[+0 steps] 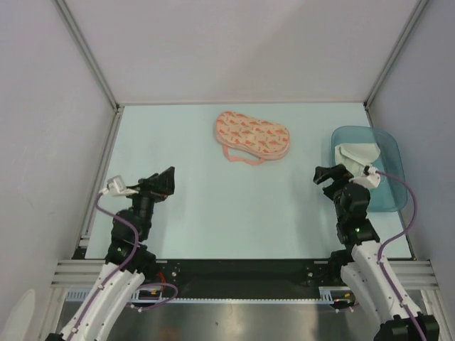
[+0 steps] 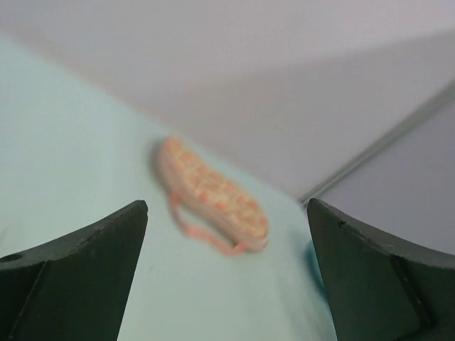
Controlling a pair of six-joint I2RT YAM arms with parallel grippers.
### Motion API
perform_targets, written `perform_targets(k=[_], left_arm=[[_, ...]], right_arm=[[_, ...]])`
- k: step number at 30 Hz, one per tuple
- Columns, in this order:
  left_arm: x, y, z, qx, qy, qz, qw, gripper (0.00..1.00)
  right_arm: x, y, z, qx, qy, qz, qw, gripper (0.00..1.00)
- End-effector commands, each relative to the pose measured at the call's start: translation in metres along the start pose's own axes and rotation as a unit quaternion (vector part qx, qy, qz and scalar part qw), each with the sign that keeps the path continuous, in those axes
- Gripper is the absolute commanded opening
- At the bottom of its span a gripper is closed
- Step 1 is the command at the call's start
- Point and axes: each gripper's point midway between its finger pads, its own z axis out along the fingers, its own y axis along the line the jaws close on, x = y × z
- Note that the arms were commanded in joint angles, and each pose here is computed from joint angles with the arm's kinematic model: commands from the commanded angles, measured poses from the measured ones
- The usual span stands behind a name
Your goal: Place the bra in the laundry bag and zip it closed
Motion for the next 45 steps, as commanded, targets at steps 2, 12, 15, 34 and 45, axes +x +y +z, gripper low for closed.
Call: perform_targets(k=[2,12,15,34,45], left_arm=[[0.001,0.047,-0.005,-0.227,0.107,0.032,0.968,1.0],[0.028,0.004,-0.009,-0.116,0.242,0.077,0.96,1.0],[0.038,-0.003,-0.018,-0.087,0.261,0.065,0.959,1.0],[0.046,-0.016,-0.041,-0.048,0.297,0.048,0.952,1.0],[0.047,-0.018,-0.042,-0.049,0.304,0.042,0.951,1.0]], right_arm=[[-0.045,-0.017,0.011,0.137,-0.013,-0.055,0.989,1.0],[-0.037,0.063,0.118,0.017,0.088,-0.144,0.986,1.0],[0.001,0.096,0.16,-0.014,0.136,-0.223,0.965,1.0],[0.197,0.17,0.251,-0.156,0.236,-0.53,0.8,0.59],[0.238,0.146,0.256,-0.167,0.306,-0.541,0.765,0.45]])
